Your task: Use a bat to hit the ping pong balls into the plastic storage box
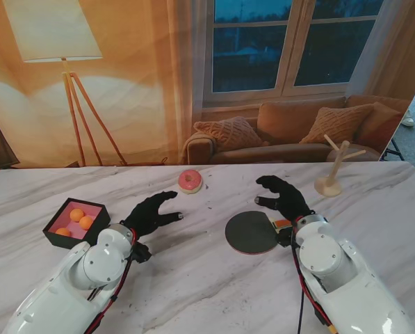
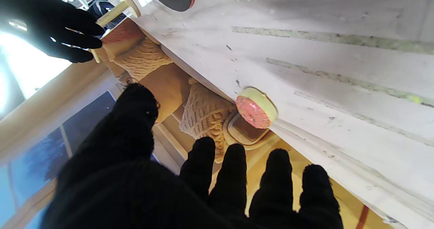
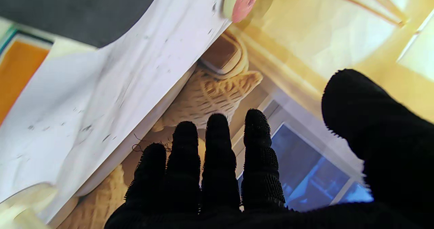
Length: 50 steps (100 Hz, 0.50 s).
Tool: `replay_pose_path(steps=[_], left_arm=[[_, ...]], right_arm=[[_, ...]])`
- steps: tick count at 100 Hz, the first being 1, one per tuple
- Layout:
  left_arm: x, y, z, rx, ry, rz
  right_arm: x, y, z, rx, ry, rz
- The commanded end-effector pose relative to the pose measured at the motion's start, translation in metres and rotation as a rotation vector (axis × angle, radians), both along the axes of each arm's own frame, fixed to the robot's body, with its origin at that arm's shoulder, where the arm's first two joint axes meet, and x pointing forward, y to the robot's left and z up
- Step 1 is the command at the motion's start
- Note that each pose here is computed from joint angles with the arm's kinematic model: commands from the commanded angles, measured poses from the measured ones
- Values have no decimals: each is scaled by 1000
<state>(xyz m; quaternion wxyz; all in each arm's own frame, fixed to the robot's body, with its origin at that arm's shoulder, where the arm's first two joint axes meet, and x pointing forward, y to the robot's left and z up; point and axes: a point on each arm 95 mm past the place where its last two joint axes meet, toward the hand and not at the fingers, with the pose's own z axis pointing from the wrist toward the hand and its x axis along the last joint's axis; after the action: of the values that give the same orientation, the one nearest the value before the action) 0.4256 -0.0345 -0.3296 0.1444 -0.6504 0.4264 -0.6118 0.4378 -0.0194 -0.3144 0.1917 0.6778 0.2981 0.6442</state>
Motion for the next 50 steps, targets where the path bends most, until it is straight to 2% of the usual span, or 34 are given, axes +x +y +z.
replay_pose_path(steps=[1, 21, 50], left_arm=[[0, -1, -2, -10, -6, -1], [-1, 1, -3, -52, -60, 6], [-8, 8, -5, -78, -75, 2]], right_arm=[[-8, 14, -7, 2, 16, 54], [-19, 29, -9, 42, 9, 133], [-26, 32, -19, 29, -26, 194]])
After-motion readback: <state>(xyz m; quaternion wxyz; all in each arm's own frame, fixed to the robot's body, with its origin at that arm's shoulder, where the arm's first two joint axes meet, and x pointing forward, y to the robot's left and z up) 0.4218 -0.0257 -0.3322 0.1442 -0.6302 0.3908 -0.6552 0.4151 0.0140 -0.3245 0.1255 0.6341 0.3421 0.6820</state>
